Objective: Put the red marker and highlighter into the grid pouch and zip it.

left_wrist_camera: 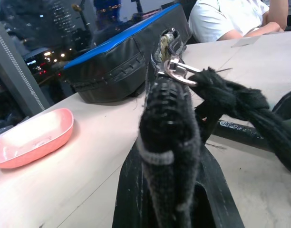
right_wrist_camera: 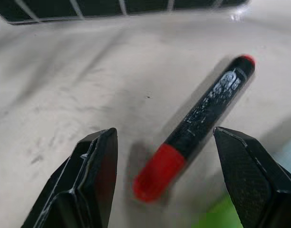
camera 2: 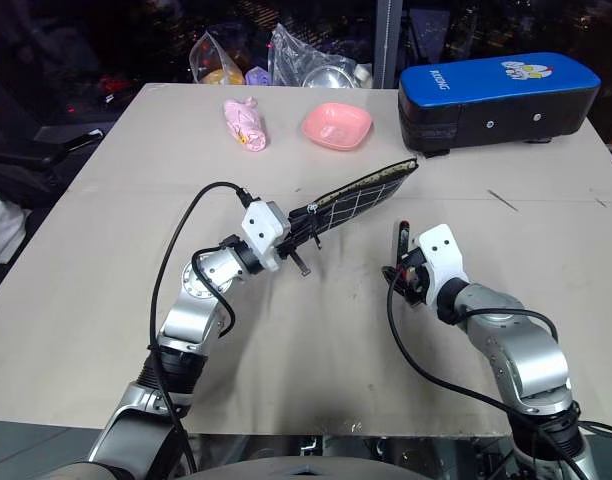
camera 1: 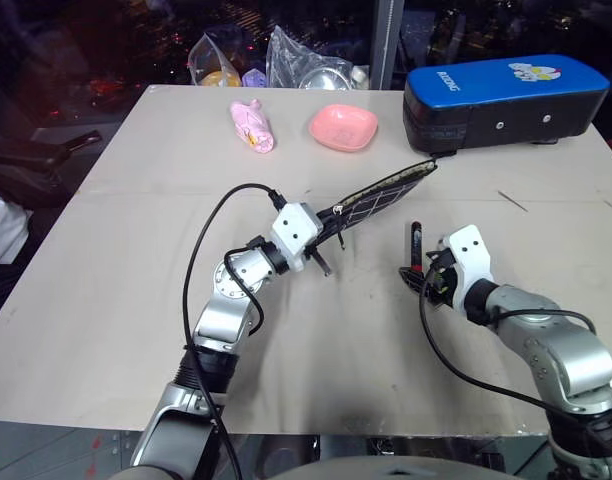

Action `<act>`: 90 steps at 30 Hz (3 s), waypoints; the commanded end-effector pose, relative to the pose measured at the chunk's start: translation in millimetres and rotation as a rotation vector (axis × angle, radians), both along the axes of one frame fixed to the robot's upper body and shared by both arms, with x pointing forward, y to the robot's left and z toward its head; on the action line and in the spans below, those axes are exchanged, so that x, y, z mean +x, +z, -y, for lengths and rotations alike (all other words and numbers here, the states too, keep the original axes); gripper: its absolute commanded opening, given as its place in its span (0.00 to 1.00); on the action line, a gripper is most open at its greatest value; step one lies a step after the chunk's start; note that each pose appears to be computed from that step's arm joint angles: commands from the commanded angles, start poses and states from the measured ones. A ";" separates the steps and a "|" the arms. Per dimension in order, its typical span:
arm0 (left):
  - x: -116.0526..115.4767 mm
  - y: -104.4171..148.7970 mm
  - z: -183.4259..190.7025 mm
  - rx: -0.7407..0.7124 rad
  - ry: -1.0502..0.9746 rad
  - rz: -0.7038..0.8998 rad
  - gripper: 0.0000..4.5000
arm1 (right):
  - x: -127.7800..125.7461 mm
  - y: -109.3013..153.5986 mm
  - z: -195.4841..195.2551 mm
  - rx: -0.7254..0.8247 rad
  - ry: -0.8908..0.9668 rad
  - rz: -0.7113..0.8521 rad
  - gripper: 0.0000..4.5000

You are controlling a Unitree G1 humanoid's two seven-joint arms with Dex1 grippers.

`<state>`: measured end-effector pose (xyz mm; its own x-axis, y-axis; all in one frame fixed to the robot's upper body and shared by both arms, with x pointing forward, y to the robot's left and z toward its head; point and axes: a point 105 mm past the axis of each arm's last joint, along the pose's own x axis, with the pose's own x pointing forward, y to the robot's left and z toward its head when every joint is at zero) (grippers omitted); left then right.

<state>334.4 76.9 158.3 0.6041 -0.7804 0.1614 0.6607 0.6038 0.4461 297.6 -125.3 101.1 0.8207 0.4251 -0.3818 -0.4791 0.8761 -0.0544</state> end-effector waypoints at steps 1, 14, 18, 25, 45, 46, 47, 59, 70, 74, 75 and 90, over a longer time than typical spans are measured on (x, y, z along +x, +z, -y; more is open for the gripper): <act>-2.0 14.1 -0.7 -0.015 -0.005 0.052 0.00 | 3.8 2.8 0.0 -0.041 -0.040 0.017 0.71; -2.4 13.2 -8.3 -0.002 0.018 0.056 0.00 | 8.1 9.0 0.1 -0.041 -0.072 0.017 0.06; -1.8 14.4 -11.8 0.003 0.022 0.058 0.00 | 11.6 45.0 15.4 -0.039 -0.066 0.094 0.06; -0.7 10.8 -12.0 0.011 0.017 0.050 0.00 | 8.4 71.0 18.2 -0.022 0.023 0.108 0.06; -3.0 8.4 -6.3 0.106 -0.043 0.098 0.00 | 12.9 137.4 29.1 -0.784 0.501 0.464 0.06; -3.4 8.1 -5.6 0.115 -0.047 0.103 0.00 | 16.0 135.9 27.6 -0.796 0.508 0.465 0.06; -3.7 7.9 -5.1 0.120 -0.049 0.106 0.00 | 17.1 133.7 27.4 -0.817 0.524 0.460 0.06; -15.3 5.8 8.0 0.227 -0.160 0.163 0.00 | 27.0 122.6 4.5 -1.043 0.768 0.548 0.06; -18.4 14.1 21.4 0.254 -0.250 0.206 0.00 | 32.8 108.4 -34.1 -1.077 0.982 0.719 0.06; -19.5 17.1 22.6 0.227 -0.253 0.205 0.00 | 33.0 102.8 -41.4 -1.016 1.011 0.753 0.06; -19.4 18.1 22.8 0.213 -0.250 0.202 0.00 | 34.1 101.7 -43.4 -0.991 1.001 0.759 0.06; -4.7 13.1 1.4 0.106 -0.088 0.109 0.00 | -5.8 154.2 4.6 -0.232 0.617 0.497 1.00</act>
<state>330.2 72.3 157.7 0.5088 -0.8567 0.0848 0.6858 0.4628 0.5617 300.1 -126.2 252.6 0.5395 0.8149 -0.2118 -0.7281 0.3252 -0.6035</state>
